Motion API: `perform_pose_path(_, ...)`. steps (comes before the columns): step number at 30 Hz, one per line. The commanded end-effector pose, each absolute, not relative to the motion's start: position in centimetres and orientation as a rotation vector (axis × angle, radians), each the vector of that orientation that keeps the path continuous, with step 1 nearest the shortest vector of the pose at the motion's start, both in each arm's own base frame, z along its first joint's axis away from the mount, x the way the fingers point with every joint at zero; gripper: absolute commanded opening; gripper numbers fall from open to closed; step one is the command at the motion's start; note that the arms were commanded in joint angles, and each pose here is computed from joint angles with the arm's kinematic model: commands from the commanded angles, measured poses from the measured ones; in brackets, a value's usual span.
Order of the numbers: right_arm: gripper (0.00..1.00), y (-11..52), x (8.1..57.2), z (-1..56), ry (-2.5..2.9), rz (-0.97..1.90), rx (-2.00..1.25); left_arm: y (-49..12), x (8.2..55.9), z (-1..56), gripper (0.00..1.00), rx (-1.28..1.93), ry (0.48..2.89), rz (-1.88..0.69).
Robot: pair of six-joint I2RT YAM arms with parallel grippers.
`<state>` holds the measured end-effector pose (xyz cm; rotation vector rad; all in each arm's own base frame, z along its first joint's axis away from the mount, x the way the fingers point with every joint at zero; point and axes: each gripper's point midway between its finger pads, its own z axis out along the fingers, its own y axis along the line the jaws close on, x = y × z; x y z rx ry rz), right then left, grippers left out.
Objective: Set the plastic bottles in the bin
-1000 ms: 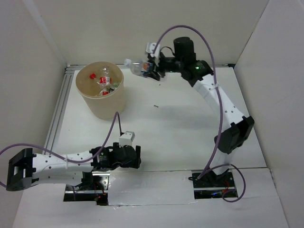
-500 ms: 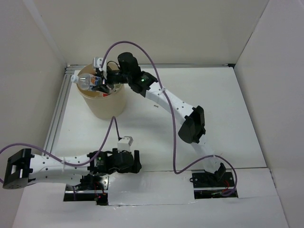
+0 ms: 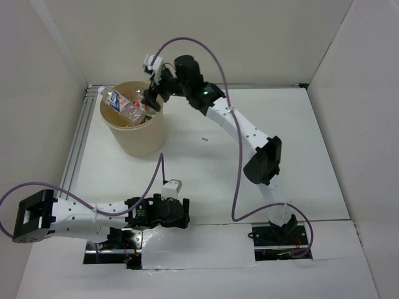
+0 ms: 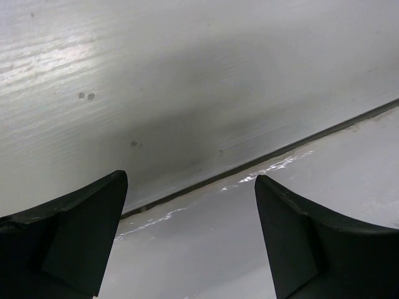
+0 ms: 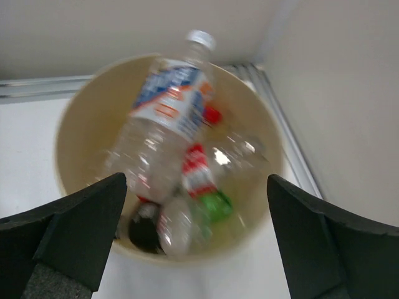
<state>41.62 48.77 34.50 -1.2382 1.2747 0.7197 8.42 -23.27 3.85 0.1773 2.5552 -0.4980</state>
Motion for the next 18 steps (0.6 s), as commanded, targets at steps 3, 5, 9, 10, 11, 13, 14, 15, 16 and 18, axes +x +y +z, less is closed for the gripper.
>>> perform_pose_path(3,1.00,29.8,45.7,41.5,1.599,0.427,-0.825,-25.7,10.2,7.1,0.97,0.217,2.422,-0.562)
perform_pose_path(5,1.00,23.9,44.9,39.7,1.760,0.423,-0.707,-26.2,10.7,8.2,0.98,0.216,2.380,-0.583)
perform_pose_path(9,1.00,12.0,41.9,29.7,2.059,0.225,-0.469,-26.7,11.0,9.3,1.00,0.266,2.329,-0.621)
perform_pose_path(10,1.00,10.7,41.0,28.9,2.080,0.185,-0.424,-26.7,11.0,9.7,1.00,0.274,2.317,-0.631)
perform_pose_path(11,1.00,9.0,39.3,30.5,2.030,0.103,-0.370,-26.9,11.1,10.1,1.00,0.282,2.309,-0.635)
perform_pose_path(13,1.00,6.9,36.7,26.4,2.106,0.061,-0.320,-27.1,11.4,11.2,1.00,0.282,2.276,-0.654)
perform_pose_path(14,1.00,6.2,36.0,26.2,2.085,0.041,-0.299,-27.2,11.9,11.9,1.00,0.257,2.261,-0.656)
perform_pose_path(15,1.00,5.2,33.8,24.7,2.083,0.032,-0.282,-27.0,12.1,12.2,1.00,0.267,2.250,-0.638)
perform_pose_path(16,1.00,4.0,32.2,23.6,2.071,0.034,-0.224,-27.1,12.1,12.7,1.00,0.280,2.246,-0.633)
perform_pose_path(18,1.00,2.9,30.8,22.3,2.069,0.020,-0.180,-26.9,12.5,13.3,1.00,0.266,2.232,-0.615)
